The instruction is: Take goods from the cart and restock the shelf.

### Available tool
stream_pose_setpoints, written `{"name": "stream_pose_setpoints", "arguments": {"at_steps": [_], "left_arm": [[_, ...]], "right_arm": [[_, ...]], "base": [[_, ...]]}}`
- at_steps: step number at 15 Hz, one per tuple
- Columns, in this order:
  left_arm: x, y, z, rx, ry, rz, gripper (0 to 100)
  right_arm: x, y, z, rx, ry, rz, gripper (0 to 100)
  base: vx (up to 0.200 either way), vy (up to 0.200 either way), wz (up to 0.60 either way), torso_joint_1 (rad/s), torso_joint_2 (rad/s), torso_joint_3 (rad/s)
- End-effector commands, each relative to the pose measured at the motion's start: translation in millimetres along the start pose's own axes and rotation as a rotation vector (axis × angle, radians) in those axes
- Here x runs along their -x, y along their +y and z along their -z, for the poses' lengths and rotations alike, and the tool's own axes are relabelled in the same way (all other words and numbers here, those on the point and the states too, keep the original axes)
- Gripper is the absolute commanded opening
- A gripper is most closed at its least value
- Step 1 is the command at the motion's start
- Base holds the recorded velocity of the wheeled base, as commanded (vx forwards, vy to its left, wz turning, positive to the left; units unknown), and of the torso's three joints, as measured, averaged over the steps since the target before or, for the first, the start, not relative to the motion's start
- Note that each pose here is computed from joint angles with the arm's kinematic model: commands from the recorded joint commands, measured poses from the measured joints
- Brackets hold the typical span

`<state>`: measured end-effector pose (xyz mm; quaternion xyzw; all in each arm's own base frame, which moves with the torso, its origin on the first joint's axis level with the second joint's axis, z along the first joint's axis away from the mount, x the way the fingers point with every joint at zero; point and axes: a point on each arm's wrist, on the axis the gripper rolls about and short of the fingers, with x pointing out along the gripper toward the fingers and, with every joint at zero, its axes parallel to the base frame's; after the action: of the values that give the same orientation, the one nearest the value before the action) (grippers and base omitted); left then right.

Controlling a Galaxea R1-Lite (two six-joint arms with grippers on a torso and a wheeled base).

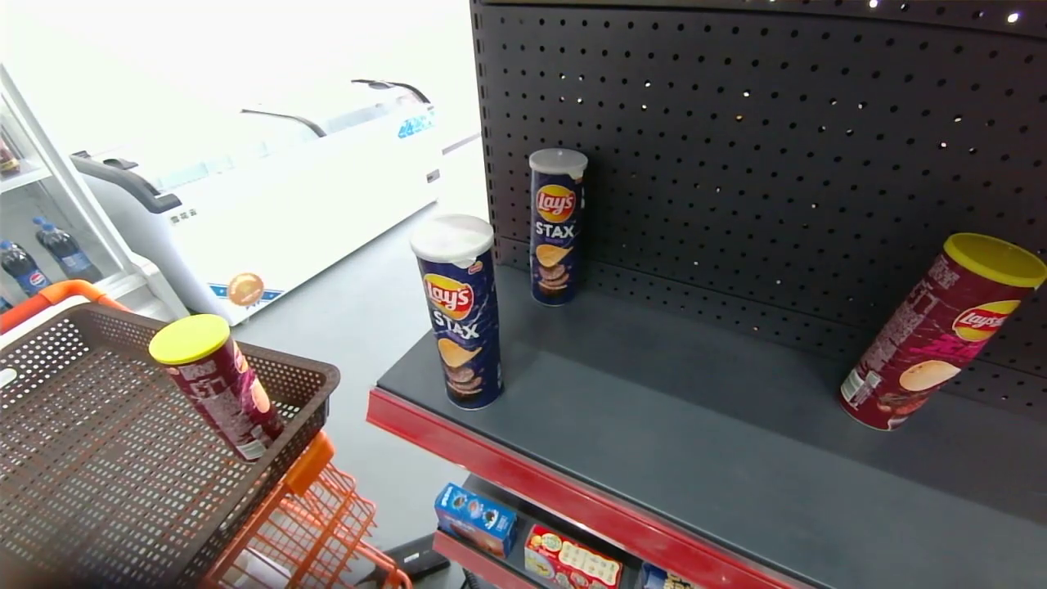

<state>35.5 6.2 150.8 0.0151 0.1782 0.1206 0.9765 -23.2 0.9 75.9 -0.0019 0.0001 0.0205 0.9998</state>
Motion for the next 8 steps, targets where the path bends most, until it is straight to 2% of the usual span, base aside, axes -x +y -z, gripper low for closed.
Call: {"name": "stream_pose_setpoints", "arguments": {"at_steps": [1,3,6,7,8], "left_arm": [[-58.1,-2.5,-38.9,0.013,0.139,-0.088,100],[-67.0,0.3,-39.9,0.032,0.136,-0.118,100],[-75.3,-6.1,-38.8,0.048,0.165,-0.077,100],[-92.4,-8.5,-36.7,0.045,0.201,-0.051,100],[-105.1,-10.7,-35.9,0.045,0.205,-0.031,100]], "right_arm": [[-0.1,0.0,0.0,0.001,0.001,0.0,100],[-0.1,0.0,0.0,0.001,0.001,0.0,100],[-0.1,0.0,0.0,0.001,0.001,0.0,100],[-0.1,0.0,0.0,0.001,0.001,0.0,100],[-0.1,0.0,0.0,0.001,0.001,0.0,100]], "base": [[0.0,0.0,0.0,0.0,0.0,0.0],[0.0,0.0,0.0,0.0,0.0,0.0],[0.0,0.0,0.0,0.0,0.0,0.0],[0.0,0.0,0.0,0.0,0.0,0.0],[0.0,0.0,0.0,0.0,0.0,0.0]]}}
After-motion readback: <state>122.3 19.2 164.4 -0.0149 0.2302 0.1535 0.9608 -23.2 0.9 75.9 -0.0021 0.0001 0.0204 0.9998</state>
